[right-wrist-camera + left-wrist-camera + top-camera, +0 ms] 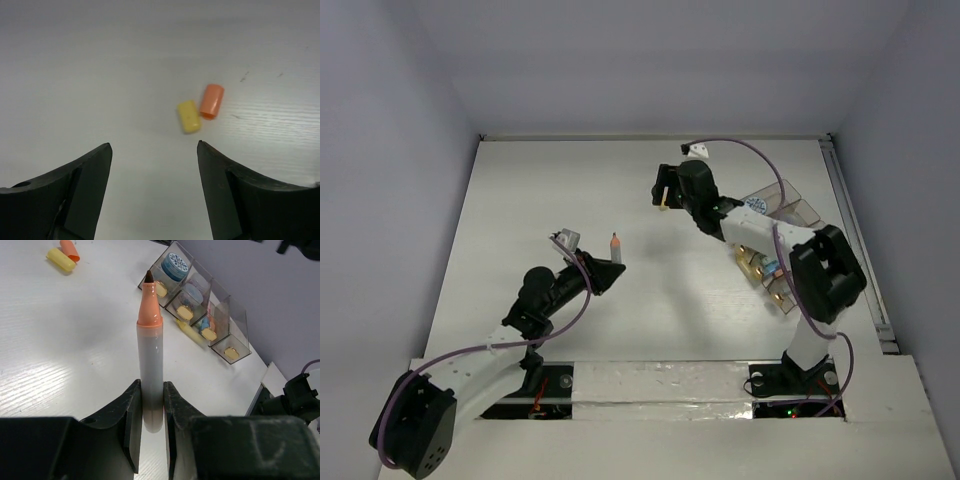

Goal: Sort the stationery into containers
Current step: Pick up the pen cap from the center of the board.

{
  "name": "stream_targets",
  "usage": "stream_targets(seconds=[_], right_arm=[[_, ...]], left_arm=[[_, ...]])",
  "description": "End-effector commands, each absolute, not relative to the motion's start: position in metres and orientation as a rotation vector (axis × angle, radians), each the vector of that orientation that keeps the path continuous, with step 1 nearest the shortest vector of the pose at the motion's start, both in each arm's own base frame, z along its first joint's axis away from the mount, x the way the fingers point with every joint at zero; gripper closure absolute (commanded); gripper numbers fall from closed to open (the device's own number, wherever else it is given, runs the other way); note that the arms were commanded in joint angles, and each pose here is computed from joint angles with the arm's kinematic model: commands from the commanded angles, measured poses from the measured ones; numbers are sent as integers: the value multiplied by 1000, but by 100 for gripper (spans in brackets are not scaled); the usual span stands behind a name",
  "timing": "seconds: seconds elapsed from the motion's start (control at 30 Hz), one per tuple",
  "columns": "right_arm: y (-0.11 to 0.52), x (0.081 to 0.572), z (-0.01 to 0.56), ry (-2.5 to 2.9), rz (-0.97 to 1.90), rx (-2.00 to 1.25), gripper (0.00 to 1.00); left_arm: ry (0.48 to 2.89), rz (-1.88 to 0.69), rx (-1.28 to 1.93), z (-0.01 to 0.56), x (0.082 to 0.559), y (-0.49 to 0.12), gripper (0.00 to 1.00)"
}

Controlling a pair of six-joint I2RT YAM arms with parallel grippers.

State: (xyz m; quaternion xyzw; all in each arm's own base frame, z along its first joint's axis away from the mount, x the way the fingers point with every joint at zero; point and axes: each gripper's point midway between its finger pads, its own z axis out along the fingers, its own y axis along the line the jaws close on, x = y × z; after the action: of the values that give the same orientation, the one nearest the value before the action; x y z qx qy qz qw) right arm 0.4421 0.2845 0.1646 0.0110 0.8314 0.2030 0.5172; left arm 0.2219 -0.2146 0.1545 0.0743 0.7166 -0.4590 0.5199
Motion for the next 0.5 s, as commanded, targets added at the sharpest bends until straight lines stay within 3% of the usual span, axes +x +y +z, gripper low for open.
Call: stream_targets(seconds=[0.0,0.17,0.47], right_arm=[[234,467,129,2117,70,19,26],[226,498,100,2221,-45,18,28],[236,534,63,2320,27,7,36]], left_arm=[[1650,-1096,206,172,225,-216,100],[1641,-1103,212,175,221,-216,100],[1623,-1138,224,179,216,-218,100]])
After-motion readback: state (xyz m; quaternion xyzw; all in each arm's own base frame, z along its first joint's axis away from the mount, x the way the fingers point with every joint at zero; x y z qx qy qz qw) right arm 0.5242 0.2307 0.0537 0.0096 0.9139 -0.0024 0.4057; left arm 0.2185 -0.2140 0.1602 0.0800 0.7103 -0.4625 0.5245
